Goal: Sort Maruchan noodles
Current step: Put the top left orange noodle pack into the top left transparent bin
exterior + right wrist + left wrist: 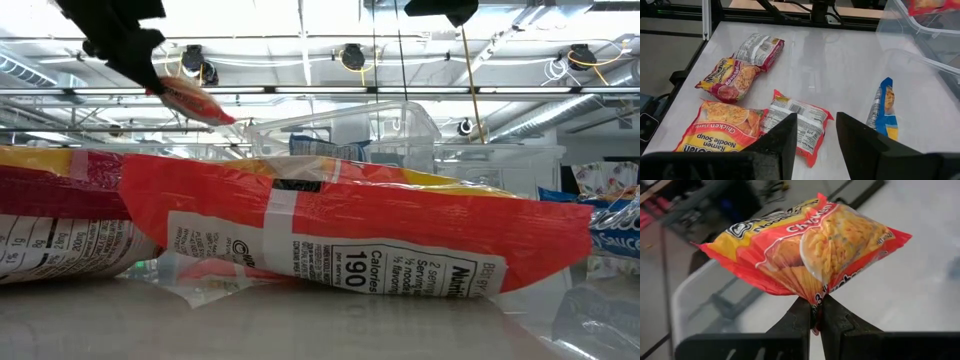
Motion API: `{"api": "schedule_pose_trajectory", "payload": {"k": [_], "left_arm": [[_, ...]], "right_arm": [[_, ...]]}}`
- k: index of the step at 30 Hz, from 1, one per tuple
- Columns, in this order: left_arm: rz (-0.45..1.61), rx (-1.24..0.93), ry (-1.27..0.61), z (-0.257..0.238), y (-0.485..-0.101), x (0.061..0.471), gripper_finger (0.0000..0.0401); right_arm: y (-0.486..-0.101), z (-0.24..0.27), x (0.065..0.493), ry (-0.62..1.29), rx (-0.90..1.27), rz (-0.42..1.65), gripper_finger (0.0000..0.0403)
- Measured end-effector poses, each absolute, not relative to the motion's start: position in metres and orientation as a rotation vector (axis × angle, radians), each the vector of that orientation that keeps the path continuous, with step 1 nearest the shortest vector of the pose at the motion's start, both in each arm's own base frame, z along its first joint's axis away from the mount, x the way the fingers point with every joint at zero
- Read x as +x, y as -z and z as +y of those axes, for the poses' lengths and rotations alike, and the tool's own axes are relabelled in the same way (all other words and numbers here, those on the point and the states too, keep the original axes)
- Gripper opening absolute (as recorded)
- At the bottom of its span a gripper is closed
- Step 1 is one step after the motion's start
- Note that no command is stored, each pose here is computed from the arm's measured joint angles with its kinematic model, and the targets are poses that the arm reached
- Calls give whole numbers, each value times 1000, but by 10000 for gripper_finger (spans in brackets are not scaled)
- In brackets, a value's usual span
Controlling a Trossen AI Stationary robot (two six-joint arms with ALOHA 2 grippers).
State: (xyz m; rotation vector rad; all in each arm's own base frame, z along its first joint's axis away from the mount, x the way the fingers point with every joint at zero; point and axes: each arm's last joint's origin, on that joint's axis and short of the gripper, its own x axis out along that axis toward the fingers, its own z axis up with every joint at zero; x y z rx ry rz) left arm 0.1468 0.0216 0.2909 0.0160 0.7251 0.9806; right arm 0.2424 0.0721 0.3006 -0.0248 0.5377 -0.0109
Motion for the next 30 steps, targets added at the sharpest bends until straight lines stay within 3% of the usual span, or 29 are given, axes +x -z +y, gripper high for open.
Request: {"api": "schedule_pose_trajectory", "payload": {"k": [12,30], "left_arm": [[877,61,-1166,63,-287,140,18],[1109,84,-1079,100,-263,164,53]], "right_arm": [[-301,72,242,9,-39,537,130],[-301,72,242,9,-40,538,130]]}}
